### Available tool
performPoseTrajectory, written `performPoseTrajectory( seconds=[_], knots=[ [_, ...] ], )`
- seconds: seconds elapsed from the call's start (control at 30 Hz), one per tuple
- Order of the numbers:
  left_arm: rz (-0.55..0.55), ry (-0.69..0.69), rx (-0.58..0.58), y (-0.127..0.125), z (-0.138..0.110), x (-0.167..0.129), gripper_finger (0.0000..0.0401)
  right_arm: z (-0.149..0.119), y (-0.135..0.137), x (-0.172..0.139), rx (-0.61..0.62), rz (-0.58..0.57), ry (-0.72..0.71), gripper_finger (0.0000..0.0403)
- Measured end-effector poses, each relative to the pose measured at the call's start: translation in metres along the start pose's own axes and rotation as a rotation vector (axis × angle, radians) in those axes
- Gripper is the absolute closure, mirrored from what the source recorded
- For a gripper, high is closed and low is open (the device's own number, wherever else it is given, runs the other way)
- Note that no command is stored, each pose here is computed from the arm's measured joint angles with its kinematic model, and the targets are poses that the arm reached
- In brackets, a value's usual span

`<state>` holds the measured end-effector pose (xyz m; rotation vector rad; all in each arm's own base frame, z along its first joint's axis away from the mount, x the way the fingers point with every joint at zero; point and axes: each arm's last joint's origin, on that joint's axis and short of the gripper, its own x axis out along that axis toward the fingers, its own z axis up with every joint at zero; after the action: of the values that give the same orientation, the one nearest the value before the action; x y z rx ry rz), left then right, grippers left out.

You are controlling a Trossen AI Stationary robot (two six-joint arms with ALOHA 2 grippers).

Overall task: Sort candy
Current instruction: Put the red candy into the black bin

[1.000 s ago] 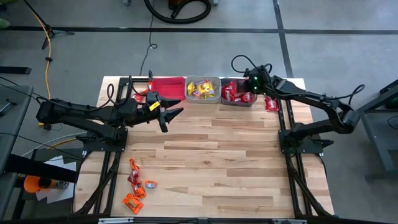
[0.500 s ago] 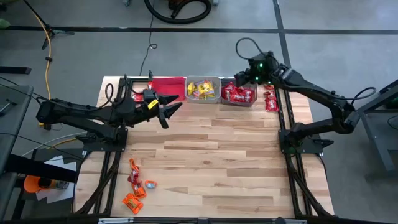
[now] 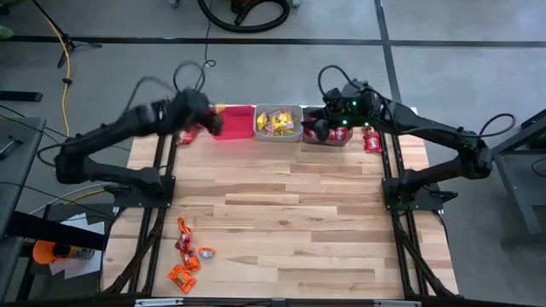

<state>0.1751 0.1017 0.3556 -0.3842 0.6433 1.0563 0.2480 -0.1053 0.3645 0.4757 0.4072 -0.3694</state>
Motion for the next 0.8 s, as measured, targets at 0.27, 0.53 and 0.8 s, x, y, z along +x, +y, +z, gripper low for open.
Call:
performPoseTrajectory(
  seconds=[0.27, 0.53, 0.8],
  knots=[
    [0.252, 0.496, 0.064, 0.057, -0.018, 0.072, 0.0224, -0.006, 0.002, 0.003, -0.004, -0.060, 0.023, 0.0149],
    [0.269, 0.710, 0.099, 0.061, -0.071, 0.138, 0.0224, -0.006, 0.002, 0.002, 0.018, -0.088, 0.014, 0.0149],
    [0.311, 0.750, 0.153, 0.063, -0.113, 0.170, 0.0224, -0.006, 0.001, 0.002, 0.025, -0.112, 0.010, 0.0149]
  ],
)
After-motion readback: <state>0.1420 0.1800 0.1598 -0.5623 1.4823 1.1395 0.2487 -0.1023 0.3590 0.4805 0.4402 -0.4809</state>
